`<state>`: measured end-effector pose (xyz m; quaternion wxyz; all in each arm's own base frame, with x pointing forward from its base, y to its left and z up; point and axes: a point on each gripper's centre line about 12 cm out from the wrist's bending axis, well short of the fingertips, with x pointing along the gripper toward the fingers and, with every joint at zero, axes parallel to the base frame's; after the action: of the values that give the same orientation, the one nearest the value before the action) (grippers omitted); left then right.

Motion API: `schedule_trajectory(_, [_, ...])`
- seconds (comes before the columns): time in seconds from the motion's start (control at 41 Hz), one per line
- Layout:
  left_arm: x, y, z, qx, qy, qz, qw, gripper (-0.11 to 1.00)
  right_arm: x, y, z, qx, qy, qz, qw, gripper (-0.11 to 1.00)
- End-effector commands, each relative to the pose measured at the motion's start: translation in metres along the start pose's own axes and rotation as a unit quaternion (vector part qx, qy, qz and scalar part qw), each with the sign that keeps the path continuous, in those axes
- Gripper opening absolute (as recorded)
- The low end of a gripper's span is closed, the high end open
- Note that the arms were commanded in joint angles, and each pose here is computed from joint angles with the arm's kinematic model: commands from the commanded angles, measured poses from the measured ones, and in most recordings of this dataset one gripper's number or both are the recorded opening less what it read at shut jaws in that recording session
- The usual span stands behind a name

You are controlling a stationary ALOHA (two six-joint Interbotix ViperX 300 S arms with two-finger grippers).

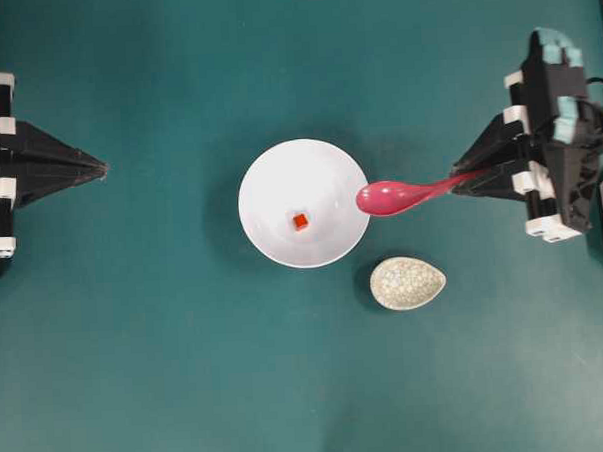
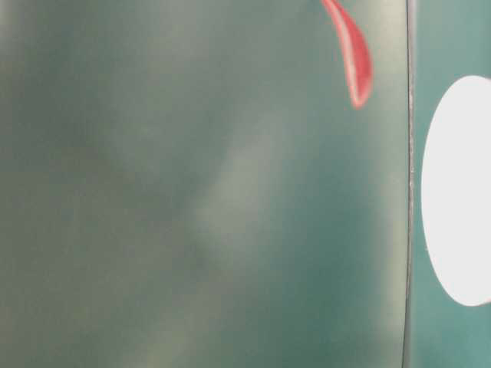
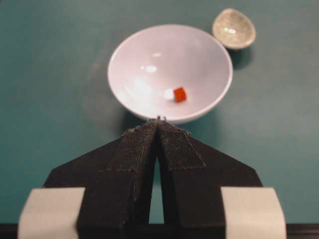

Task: Grip the spoon and scoop the red block from the bowl with right arm.
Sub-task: 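Lift the spoon off the rest and swing it over the bowl, then lower the spoon bowl into the white bowl beside the red cube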

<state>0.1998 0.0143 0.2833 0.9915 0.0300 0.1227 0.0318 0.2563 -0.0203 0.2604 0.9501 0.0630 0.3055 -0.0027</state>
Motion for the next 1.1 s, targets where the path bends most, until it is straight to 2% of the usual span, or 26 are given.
schedule_trajectory(0.0, [0.000, 0.001, 0.008, -0.002, -0.008, 0.003, 1.0000, 0.00, 0.002, -0.001, 0.013, 0.002, -0.007, 0.000, 1.0000, 0.24])
schedule_trajectory(0.22, [-0.001, 0.001, 0.008, -0.002, -0.007, 0.003, 1.0000, 0.00, 0.016, -0.002, 0.025, 0.019, 0.001, -0.001, 0.9998, 0.24])
schedule_trajectory(0.366, [-0.001, 0.002, 0.009, -0.002, -0.008, 0.003, 1.0000, 0.00, 0.026, -0.003, 0.029, 0.021, 0.016, 0.001, 0.9997, 0.24])
schedule_trajectory(0.683, [-0.001, 0.002, 0.009, -0.004, -0.011, 0.003, 0.9999, 0.00, 0.045, -0.003, 0.038, 0.022, 0.060, 0.014, 0.9979, 0.24])
schedule_trajectory(0.854, [-0.002, 0.002, 0.011, -0.014, -0.017, 0.003, 0.9998, 0.00, 0.059, -0.004, 0.042, 0.022, 0.079, 0.017, 0.9965, 0.24])
schedule_trajectory(1.073, [-0.002, 0.001, 0.011, -0.016, -0.017, 0.002, 0.9997, 0.00, 0.071, -0.006, 0.043, 0.009, 0.104, 0.015, 0.9944, 0.24])
